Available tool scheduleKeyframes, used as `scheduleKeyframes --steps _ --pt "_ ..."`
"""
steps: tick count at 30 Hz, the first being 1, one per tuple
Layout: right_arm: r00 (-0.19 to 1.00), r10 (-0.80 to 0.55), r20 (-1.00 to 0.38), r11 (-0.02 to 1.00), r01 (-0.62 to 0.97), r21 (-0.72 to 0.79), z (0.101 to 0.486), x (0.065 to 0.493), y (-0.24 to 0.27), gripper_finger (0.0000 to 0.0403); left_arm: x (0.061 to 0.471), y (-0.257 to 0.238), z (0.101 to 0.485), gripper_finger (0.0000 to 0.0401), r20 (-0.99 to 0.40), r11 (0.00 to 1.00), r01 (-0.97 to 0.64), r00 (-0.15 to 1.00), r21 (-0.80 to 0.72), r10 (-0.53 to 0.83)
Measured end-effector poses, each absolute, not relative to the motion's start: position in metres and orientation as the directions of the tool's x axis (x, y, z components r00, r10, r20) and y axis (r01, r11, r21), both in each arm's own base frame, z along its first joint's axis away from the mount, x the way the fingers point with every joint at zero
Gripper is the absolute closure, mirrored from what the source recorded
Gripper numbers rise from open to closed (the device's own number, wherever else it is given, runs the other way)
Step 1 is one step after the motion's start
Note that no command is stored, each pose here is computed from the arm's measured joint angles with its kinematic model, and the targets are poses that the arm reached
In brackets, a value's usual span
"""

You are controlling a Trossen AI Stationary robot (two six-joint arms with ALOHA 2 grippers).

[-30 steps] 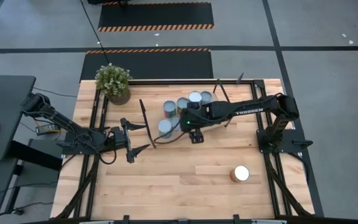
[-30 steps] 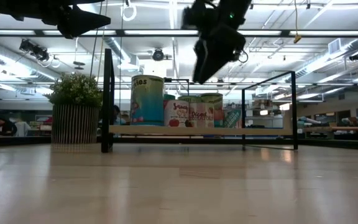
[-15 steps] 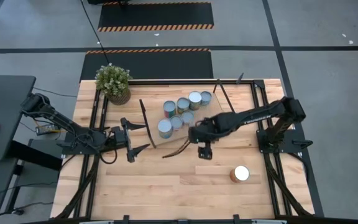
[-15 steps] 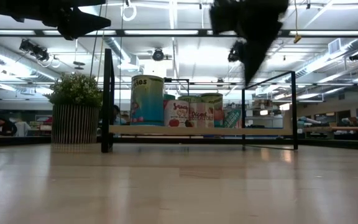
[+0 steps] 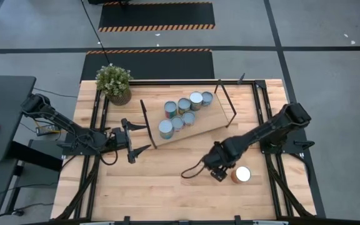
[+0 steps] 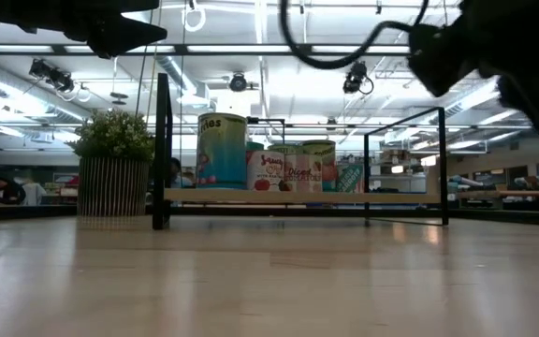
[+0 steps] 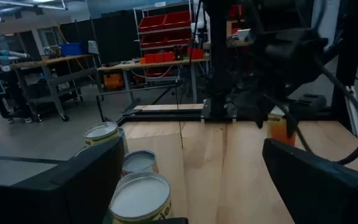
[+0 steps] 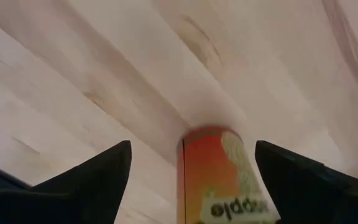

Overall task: Pick and place cans onto a shelf
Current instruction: Put the orange can on the shelf aligned with the other blue can

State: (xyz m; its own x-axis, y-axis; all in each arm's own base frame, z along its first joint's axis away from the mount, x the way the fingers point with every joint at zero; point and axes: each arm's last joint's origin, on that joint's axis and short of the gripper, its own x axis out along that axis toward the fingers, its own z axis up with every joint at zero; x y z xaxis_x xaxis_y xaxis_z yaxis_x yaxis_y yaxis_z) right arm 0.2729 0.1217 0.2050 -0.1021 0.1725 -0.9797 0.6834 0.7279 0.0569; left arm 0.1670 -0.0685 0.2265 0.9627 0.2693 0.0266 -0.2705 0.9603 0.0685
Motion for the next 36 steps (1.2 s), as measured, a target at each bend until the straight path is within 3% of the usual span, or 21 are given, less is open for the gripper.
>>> scheduleKeyframes --steps 5,14,18,31,36 --pt "-0.131 0.088 -0.987 0.679 0.733 -0.037 0.21 0.256 0.136 0.0054 0.167 -0.069 0.226 0.0012 0.027 0.957 -0.27 0.963 0.109 0.269" --pt "-0.017 0.034 -0.999 0.535 0.845 0.004 0.231 0.234 0.152 0.0054 0.167 -0.069 0.224 0.0012 0.01 0.955 -0.244 0.969 0.17 0.246" --pt "-0.026 0.004 -1.0 0.496 0.868 -0.02 0.228 0.22 0.154 0.0053 0.167 -0.07 0.224 0.0012 0.01 0.956 -0.229 0.973 0.184 0.232" --pt "-0.053 0.092 -0.994 0.447 0.895 -0.006 0.214 0.205 0.159 0.0015 0.167 -0.07 0.226 0.0012 0.022 0.958 -0.233 0.972 0.167 0.232" --pt "-0.092 0.151 -0.984 0.425 0.905 -0.019 0.206 0.203 0.159 0.0021 0.167 -0.07 0.226 0.0012 0.024 0.958 -0.233 0.972 0.164 0.233"
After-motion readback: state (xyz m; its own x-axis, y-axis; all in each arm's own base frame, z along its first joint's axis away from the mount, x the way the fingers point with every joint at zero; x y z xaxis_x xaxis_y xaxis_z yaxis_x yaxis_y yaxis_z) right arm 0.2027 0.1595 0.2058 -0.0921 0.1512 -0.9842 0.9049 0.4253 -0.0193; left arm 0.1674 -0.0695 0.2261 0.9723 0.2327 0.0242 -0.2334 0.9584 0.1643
